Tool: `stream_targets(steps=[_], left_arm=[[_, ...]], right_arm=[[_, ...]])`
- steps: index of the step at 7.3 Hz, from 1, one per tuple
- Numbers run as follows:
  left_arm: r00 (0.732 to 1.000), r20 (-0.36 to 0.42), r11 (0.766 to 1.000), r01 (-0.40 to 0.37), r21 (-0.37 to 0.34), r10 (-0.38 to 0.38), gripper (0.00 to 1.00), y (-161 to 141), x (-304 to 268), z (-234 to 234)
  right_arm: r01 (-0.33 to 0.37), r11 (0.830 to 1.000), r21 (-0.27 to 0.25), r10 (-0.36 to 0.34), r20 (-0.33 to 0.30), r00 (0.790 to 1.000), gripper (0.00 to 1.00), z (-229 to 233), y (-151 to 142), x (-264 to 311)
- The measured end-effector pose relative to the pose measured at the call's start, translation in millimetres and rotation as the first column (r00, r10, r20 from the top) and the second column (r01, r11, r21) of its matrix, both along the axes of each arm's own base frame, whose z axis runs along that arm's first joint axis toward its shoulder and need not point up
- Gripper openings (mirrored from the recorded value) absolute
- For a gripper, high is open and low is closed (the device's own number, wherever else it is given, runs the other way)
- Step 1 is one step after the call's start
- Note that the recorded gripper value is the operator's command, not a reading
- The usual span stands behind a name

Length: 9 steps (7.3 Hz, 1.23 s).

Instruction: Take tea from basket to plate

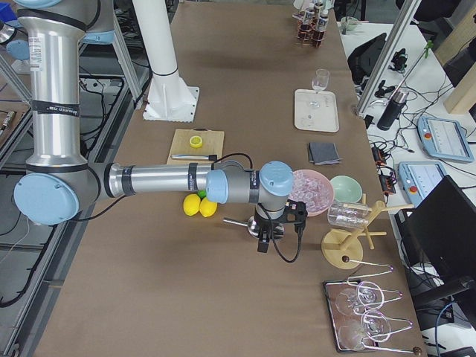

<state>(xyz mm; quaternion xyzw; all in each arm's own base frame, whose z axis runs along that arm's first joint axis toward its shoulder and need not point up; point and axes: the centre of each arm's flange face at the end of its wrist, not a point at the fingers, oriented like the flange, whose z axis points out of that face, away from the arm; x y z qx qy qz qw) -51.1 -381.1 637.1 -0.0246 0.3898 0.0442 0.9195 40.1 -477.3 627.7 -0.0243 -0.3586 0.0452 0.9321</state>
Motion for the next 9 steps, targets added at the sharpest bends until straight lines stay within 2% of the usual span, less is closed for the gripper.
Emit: stream_targets(steps=[2,3,4,5,6,7,8,9], left_arm=[[0.999,0.001,0.999,0.033,-0.013,-0.033,0.98,-20,-1,-4],[0.992,0.009,0.989,0.124,-0.083,-0.123,0.98,-28,-7,-7],[0.963,0.034,0.942,0.268,-0.204,-0.267,0.98,-38,-12,-15],[0.895,0.074,0.829,0.436,-0.351,-0.440,0.98,-51,-24,-19],[0.818,0.112,0.709,0.550,-0.441,-0.565,0.98,-75,-45,-29],[0.753,0.144,0.608,0.614,-0.503,-0.642,0.98,-95,-62,-35],[0.692,0.180,0.512,0.660,-0.550,-0.699,0.98,-120,-72,-47],[0.639,0.216,0.427,0.690,-0.584,-0.738,0.98,-143,-78,-61]], right_arm=[[0.000,1.000,0.000,0.000,0.000,1.000,1.00,0,0,0],[0.001,1.000,0.000,-0.001,0.000,1.000,1.00,0,0,0],[0.003,1.000,0.003,-0.003,0.000,1.000,1.00,0,0,0],[0.004,1.000,0.011,-0.004,0.005,1.000,1.00,-4,-2,-1],[0.007,0.999,0.037,-0.008,0.034,0.999,1.00,-17,-5,-4],[0.014,0.995,0.099,-0.023,0.087,0.996,1.00,-32,-9,-10],[0.039,0.977,0.209,-0.070,0.147,0.987,1.00,-46,-13,-26],[0.079,0.935,0.347,-0.148,0.177,0.973,1.00,-62,-17,-52]])
